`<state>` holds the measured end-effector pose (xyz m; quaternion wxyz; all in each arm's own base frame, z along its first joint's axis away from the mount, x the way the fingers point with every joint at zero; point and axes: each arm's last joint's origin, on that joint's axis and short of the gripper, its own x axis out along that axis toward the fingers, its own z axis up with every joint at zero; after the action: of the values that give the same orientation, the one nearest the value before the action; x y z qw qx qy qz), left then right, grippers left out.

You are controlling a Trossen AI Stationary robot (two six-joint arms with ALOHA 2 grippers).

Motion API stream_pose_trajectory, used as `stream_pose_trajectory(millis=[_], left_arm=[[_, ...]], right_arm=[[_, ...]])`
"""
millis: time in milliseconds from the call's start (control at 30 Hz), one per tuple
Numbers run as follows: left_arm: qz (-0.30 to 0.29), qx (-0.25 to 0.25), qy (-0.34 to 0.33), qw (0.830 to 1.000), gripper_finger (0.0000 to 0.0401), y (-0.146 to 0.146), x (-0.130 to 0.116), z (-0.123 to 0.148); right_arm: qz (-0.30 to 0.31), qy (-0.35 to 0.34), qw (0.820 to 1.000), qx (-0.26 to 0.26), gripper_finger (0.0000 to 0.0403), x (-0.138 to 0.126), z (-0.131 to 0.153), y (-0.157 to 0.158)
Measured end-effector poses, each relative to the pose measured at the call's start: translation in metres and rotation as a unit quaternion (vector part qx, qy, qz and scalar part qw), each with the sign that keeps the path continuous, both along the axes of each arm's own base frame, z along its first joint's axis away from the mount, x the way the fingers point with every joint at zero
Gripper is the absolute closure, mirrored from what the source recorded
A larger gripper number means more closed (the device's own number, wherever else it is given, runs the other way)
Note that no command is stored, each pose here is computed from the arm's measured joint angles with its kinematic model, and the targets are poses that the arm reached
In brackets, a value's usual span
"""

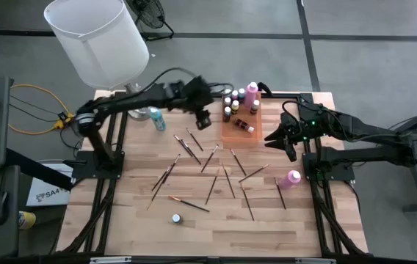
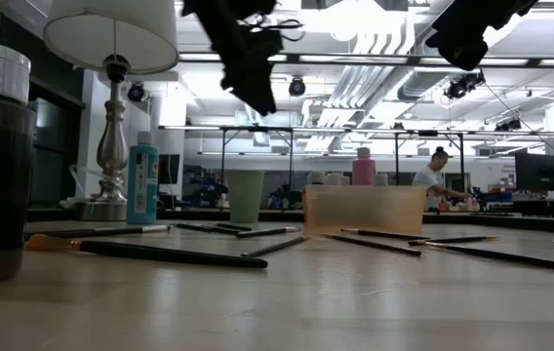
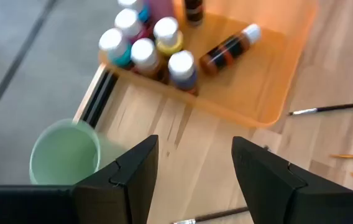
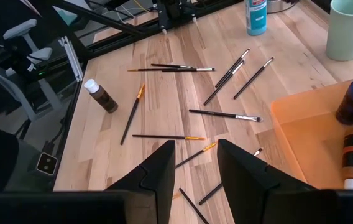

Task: Pick & Place Paint Supplies
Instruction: Put the large light blue paint bottle into the orange bin

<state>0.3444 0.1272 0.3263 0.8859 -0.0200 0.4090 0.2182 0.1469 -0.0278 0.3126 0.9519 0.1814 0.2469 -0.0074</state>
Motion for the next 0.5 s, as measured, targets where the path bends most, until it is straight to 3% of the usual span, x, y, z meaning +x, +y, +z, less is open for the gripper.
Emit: stream_pose_trajectory(millis=[233,500], left_arm=[[0.085,0.018,-0.098,0.991,0.0203,-0.054,-0.055,-0.043],[0.201,0.052,-0.186,0.960,0.0203,-0.091,-0.117,-0.084]], right_arm=[[0.000,0.000,1.000,0.000,0.0290,0.000,0.000,0.000],[0.000,0.000,1.000,0.000,0.0290,0.000,0.000,0.000]])
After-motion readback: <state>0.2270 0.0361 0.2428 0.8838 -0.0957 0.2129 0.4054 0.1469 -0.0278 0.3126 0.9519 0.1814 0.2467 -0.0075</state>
